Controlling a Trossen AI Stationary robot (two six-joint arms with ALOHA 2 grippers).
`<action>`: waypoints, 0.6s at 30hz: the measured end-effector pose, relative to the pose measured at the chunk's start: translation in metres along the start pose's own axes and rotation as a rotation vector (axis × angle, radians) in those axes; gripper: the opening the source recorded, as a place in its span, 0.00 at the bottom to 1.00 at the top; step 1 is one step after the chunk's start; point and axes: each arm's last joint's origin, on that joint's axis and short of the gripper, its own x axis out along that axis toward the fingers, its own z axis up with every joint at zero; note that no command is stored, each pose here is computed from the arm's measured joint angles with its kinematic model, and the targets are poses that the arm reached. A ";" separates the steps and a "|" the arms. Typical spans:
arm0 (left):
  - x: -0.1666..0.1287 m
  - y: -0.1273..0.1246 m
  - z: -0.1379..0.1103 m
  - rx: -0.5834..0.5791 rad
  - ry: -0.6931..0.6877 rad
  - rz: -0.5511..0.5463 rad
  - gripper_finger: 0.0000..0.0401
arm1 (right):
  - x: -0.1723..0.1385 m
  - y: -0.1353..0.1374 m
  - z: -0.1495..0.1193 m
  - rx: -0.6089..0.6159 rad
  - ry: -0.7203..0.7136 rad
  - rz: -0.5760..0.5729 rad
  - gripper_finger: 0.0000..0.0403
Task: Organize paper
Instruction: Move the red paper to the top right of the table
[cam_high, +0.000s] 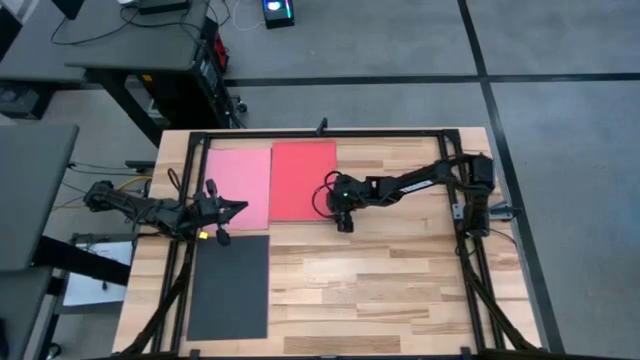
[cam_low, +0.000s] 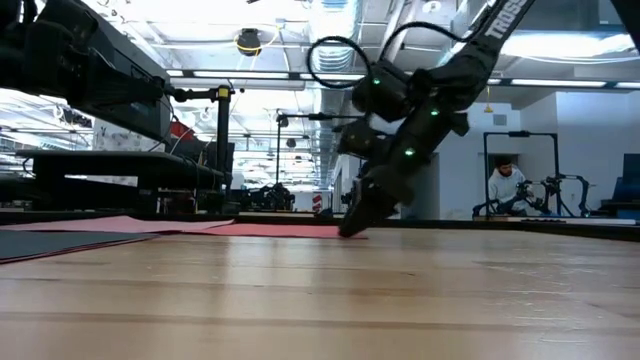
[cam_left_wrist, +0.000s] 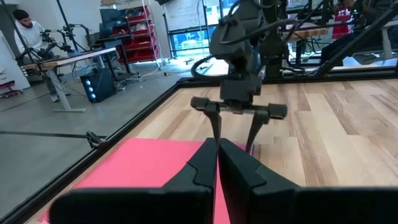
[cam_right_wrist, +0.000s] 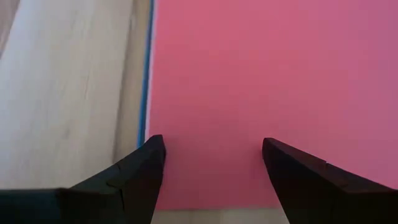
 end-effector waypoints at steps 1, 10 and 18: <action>0.000 0.000 0.000 0.000 0.000 0.000 0.00 | 0.005 0.002 0.000 0.001 0.020 0.008 0.65; 0.000 0.000 0.000 -0.002 -0.003 0.001 0.00 | 0.001 0.017 0.011 0.003 0.042 0.033 0.65; 0.000 0.000 0.000 -0.002 -0.002 0.001 0.00 | -0.009 0.019 0.002 0.018 0.178 0.057 0.65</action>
